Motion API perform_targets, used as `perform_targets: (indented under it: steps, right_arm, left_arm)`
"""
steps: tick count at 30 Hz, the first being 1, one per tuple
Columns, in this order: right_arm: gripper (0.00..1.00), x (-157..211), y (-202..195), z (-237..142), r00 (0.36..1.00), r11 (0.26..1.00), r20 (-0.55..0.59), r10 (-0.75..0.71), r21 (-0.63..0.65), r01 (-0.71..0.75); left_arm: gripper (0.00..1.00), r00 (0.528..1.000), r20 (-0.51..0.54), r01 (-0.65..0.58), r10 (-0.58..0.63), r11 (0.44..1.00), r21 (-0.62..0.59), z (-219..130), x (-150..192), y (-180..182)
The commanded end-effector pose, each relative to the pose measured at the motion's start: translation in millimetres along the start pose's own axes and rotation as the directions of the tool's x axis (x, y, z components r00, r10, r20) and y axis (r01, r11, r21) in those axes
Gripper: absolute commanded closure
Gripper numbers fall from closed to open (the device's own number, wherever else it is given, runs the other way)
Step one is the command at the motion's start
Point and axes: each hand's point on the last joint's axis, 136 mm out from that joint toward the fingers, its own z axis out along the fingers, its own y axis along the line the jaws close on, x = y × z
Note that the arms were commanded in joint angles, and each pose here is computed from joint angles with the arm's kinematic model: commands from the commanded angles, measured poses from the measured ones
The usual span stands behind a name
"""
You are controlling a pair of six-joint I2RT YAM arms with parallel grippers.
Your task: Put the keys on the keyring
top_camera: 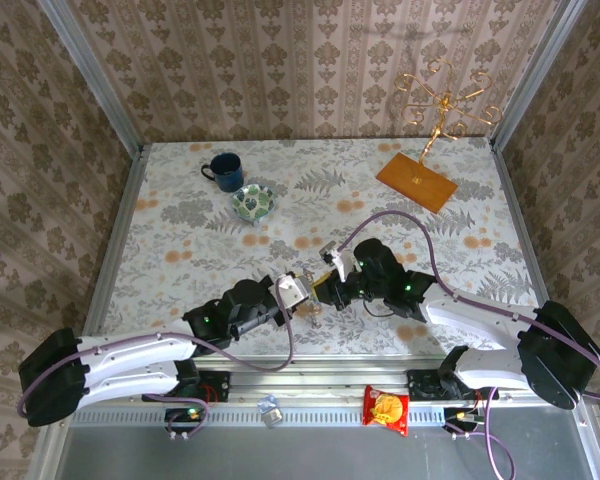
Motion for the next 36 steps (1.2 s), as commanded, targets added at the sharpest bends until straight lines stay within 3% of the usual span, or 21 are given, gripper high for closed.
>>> perform_targets:
  steps: [1,9,14,16,20,26,31,36]
  right_arm:
    - [0.84,4,9,3,0.999,0.999,-0.04,-0.022,-0.034,0.021]
    - [0.84,2,11,3,0.999,0.999,-0.038,-0.032,-0.036,0.031]
    - [0.84,0,11,3,0.999,0.999,-0.032,-0.036,-0.033,0.035]
    - [0.81,2,9,3,0.999,0.999,-0.035,-0.034,-0.025,0.033]
    - [0.63,5,3,-3,0.998,0.999,-0.028,-0.053,0.006,0.053]
    - [0.46,2,-2,-24,0.987,0.987,0.029,-0.158,0.04,0.157]
    - [0.43,-7,-15,-45,0.963,0.963,0.095,-0.251,0.13,0.238]
    - [0.47,-4,-10,-48,0.903,0.9,0.038,-0.428,0.11,0.422]
  left_arm:
    - [0.8,0.999,0.054,0.001,-0.001,1.0,0.003,-1,-16,4]
    - [0.84,1.0,0.007,0.005,-0.005,0.999,0.046,6,-7,-2]
    - [0.92,1.0,-0.015,0.016,-0.015,0.996,0.09,5,-3,-8]
    - [0.99,1.0,-0.026,0.018,-0.015,0.994,0.103,5,-1,-9]
    - [1.0,1.0,-0.02,0.022,-0.02,0.995,0.096,2,-1,-7]
    - [1.0,1.0,0.007,0.028,-0.029,0.996,0.08,0,-2,-5]
    - [1.0,0.999,0.033,0.038,-0.04,0.997,0.073,-2,-2,-5]
    - [1.0,0.997,0.065,0.048,-0.052,0.997,0.064,-6,-2,-4]
